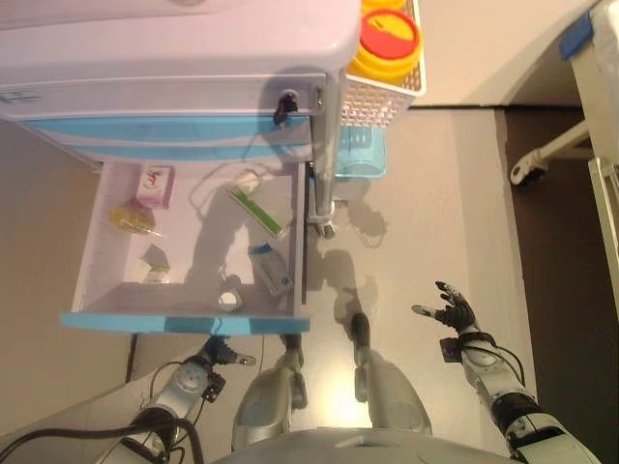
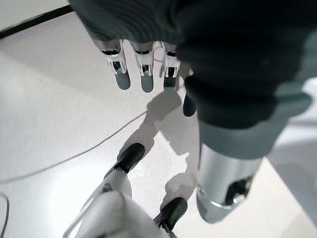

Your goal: Open the drawer and pick up the medicine

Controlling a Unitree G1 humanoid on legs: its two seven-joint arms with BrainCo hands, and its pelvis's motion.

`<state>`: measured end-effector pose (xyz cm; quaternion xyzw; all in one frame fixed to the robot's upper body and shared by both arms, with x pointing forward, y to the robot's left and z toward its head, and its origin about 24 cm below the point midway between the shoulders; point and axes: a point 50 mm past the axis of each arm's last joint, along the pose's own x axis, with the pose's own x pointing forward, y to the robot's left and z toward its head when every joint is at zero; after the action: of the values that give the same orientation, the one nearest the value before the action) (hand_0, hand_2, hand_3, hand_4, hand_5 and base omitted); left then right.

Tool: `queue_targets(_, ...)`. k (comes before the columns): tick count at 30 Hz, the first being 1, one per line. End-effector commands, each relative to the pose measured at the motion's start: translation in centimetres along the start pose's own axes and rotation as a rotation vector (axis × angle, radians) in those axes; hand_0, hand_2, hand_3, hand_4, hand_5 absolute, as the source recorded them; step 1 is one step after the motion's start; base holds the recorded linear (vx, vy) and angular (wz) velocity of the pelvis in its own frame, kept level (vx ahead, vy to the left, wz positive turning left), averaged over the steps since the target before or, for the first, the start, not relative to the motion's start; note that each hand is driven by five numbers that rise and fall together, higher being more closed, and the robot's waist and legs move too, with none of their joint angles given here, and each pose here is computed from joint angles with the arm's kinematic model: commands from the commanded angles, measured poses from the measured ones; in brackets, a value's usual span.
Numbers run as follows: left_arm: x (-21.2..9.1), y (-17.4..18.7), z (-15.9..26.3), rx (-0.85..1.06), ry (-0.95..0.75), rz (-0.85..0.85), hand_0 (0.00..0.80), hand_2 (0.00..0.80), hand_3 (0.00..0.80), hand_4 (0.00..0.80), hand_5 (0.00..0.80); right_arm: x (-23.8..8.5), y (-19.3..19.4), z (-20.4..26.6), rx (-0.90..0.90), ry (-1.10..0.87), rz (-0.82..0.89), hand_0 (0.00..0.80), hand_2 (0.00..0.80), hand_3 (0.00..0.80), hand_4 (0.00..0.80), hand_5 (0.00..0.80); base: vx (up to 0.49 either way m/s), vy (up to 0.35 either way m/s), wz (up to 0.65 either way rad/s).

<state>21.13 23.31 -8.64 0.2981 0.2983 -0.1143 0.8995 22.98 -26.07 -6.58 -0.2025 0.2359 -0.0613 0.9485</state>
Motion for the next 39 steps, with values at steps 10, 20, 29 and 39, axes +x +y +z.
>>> queue_targets(10, -2.6, 14.5, 12.5, 0.097, -0.366, 0.354, 0.000, 0.000, 0.000, 0.000, 0.000, 0.2, -3.2, 2.2, -0.123, -0.121, -0.035, 0.000, 0.000, 0.000, 0.000, 0.000, 0.000, 0.088, -0.10)
queue_targets(20, -11.2, 31.3, 21.0, 0.012, -0.404, 1.155, 0.000, 0.000, 0.000, 0.000, 0.000, 0.0, -2.2, 3.1, -0.146, -0.174, 0.032, 0.000, 0.000, 0.000, 0.000, 0.000, 0.016, 0.071, -0.13)
queue_targets(29, -10.9, 31.0, 22.0, -0.161, -0.523, 1.185, 0.000, 0.000, 0.000, 0.000, 0.000, 0.0, -0.1, 3.0, -0.107, -0.166, 0.074, 0.000, 0.000, 0.000, 0.000, 0.000, 0.006, -0.005, -0.08)
queue_targets(39, -2.5, 19.0, 12.1, -0.408, -0.454, 0.573, 0.000, 0.000, 0.000, 0.000, 0.000, -0.7, 1.1, 1.7, -0.005, -0.123, 0.077, 0.000, 0.000, 0.000, 0.000, 0.000, 0.035, -0.045, 0.07)
